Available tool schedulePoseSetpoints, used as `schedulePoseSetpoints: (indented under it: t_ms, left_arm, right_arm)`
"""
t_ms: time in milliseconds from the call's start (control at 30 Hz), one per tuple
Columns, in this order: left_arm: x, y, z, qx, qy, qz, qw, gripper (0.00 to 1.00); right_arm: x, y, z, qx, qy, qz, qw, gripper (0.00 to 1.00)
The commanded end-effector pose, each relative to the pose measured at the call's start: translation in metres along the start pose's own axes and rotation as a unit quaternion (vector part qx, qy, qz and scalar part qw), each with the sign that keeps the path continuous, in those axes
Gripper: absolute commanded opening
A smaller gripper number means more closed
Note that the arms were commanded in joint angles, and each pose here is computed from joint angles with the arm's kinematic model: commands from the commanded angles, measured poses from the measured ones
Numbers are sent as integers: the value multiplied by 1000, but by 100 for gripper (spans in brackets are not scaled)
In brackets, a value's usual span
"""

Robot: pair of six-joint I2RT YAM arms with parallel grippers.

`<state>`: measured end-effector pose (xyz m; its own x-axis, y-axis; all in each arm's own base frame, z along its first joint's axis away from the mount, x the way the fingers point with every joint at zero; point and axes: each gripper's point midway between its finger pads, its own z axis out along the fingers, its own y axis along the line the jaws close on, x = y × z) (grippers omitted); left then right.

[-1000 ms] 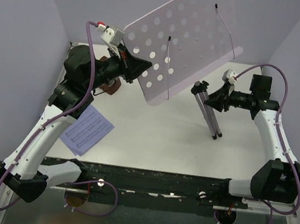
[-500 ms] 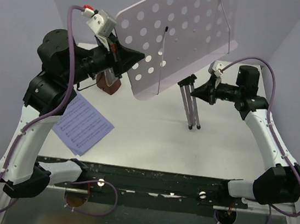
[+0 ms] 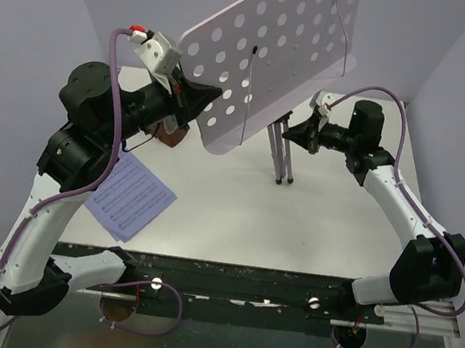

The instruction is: Set up the instrument practice props

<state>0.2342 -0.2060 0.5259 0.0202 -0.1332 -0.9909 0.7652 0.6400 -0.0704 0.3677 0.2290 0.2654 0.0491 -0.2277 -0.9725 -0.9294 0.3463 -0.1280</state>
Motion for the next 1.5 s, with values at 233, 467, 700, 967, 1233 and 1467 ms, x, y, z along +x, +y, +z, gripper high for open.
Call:
schedulePoseSetpoints:
  t_ms: [233,467,700,967,1233,1467]
  left_arm:
    - [-16,-13,32,13,-47,28,998,0]
    - [-8,-9,34,5,-38,25,999,0]
    - [-3,-10,34,11,-28,35,999,0]
    - [2,-11,35,16,-21,37,999,0]
    - [7,-10,36,16,-15,39,999,0]
    - [8,-9,36,13,-12,41,999,0]
  right_arm:
    - [30,35,-24,-9,28,56,998,45]
    - [75,39,-31,-30,57,134,989,72]
    - [94,42,-25,-63,72,130,987,73]
    - [91,30,-4,-92,53,230,967,73]
    - [105,15,3,-59,59,257,963,72]
    - [88,0,-11,-40,56,248,966,73]
